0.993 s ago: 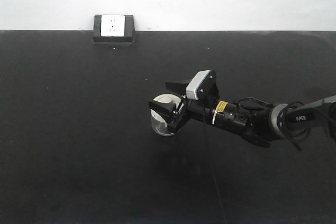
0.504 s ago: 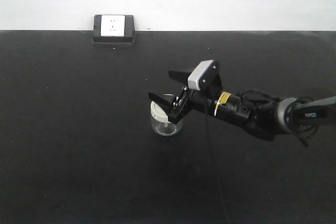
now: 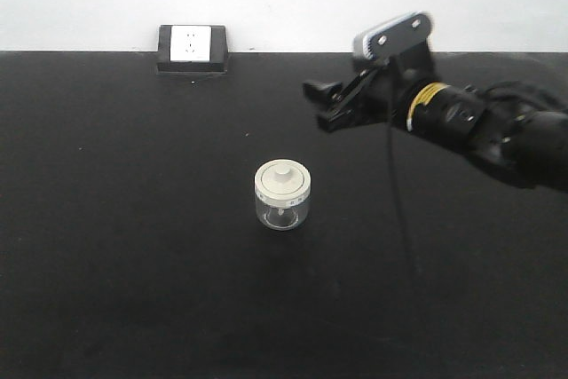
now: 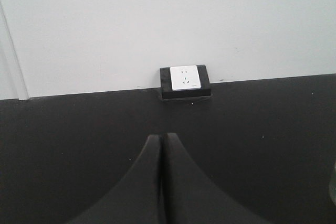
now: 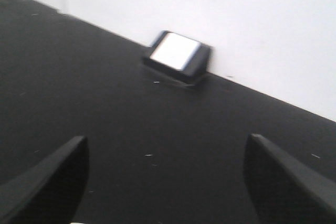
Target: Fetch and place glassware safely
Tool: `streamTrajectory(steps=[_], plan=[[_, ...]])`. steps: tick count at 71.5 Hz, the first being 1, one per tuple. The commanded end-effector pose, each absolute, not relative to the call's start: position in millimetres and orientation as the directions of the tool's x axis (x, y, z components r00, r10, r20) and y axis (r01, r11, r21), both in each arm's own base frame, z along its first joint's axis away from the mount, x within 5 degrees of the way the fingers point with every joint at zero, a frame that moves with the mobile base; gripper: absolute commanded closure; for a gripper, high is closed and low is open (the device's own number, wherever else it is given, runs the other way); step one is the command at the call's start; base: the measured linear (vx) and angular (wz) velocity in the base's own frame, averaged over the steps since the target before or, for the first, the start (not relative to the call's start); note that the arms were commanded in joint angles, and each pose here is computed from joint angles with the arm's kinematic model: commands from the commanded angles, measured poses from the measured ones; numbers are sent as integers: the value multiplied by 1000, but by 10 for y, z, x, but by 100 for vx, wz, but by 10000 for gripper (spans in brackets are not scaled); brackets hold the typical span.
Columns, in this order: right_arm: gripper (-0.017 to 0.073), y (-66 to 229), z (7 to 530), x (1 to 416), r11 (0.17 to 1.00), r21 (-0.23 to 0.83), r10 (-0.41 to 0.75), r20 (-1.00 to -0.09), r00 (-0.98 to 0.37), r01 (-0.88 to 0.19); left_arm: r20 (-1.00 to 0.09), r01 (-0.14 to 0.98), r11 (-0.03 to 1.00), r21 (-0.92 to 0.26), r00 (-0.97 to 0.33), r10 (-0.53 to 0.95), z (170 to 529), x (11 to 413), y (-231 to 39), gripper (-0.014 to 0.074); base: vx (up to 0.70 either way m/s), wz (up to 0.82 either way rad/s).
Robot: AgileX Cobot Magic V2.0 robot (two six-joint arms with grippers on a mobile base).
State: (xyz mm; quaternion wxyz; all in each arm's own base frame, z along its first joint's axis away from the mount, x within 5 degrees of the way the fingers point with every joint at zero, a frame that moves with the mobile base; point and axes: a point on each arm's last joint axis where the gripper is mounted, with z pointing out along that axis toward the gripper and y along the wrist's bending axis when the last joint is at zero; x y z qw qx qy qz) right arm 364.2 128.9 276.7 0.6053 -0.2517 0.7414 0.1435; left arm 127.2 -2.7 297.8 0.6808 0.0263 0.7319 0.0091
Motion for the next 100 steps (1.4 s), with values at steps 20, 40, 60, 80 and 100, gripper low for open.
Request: streamTrajectory(steps=[20, 40, 60, 80, 100], plan=[[250, 775, 3764, 3021, 979, -17, -59, -978, -201, -204, -999, 34, 999, 32, 23, 31, 3127, 1279, -41, 601, 0, 0], [567, 478, 4202, 2451, 997, -40, -50, -985, -165, -59, -999, 34, 999, 32, 23, 31, 3127, 1279, -41, 601, 0, 0], [567, 322, 4141, 1839, 993, -89, -93, -994, -57, -76, -999, 34, 999, 32, 23, 31, 3127, 1279, -41, 601, 0, 0], [566, 182, 3770, 1322, 995, -62, -65, -997, -31, -77, -999, 34, 999, 32, 23, 31, 3127, 1279, -41, 601, 0, 0], [566, 63, 3506, 912, 995, -70, -68, -997, 35, -66, -999, 34, 999, 32, 23, 31, 3127, 1279, -41, 601, 0, 0]])
